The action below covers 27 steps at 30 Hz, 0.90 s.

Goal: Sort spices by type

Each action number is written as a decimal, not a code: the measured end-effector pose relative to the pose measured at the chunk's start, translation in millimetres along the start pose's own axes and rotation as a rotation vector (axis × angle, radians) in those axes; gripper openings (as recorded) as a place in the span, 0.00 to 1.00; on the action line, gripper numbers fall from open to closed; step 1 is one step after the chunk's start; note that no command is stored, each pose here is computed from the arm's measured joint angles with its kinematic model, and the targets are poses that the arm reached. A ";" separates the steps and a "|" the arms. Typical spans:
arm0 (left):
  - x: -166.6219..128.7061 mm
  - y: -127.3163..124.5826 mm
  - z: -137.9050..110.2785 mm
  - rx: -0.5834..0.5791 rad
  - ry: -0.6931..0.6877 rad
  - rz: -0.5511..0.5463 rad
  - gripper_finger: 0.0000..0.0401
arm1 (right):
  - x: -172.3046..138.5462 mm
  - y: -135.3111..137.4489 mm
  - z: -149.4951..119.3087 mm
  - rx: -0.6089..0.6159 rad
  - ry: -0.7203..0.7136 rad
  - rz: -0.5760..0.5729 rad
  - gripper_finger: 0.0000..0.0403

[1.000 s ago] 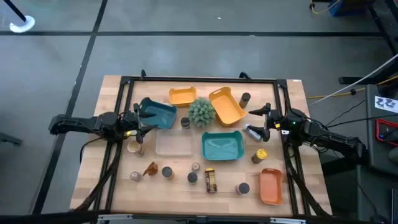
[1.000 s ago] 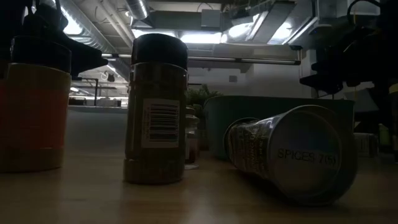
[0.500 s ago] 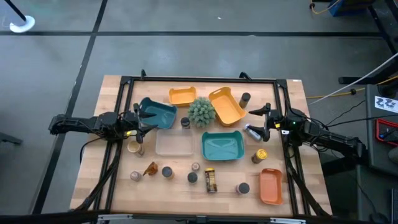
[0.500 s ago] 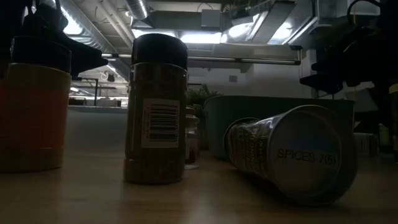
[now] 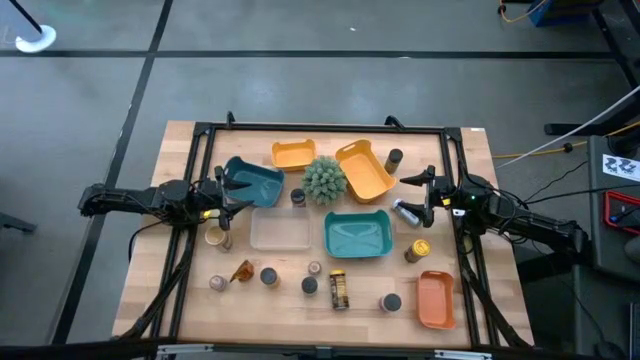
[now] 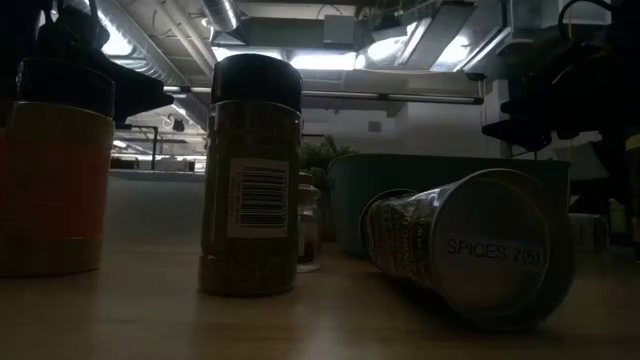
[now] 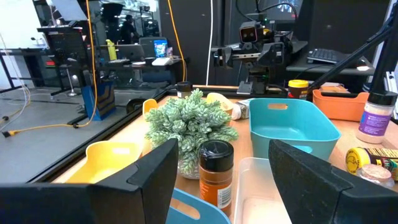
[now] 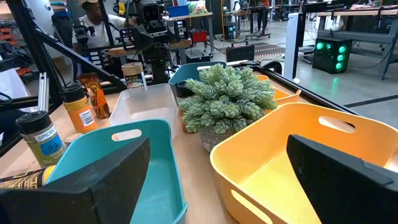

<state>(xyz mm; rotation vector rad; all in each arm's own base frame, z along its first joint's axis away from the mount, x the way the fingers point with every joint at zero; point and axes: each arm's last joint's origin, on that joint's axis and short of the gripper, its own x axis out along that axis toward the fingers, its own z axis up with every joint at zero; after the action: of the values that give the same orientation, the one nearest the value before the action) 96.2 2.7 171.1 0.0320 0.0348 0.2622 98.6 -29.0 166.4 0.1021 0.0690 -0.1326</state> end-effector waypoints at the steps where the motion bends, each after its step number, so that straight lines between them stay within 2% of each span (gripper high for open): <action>1: 0.0 0.0 0.0 0.000 0.000 0.000 0.59 | 0.0 0.0 0.0 0.000 0.000 0.000 0.93; 27: 0.0 0.0 0.1 -0.027 0.000 0.000 0.59 | 0.0 0.0 0.0 0.000 0.000 0.000 0.93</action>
<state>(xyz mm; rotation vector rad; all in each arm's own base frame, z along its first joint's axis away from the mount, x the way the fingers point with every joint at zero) 96.2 2.7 171.2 0.0051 0.0309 0.2625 98.6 -29.0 166.4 0.1016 0.0686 -0.1327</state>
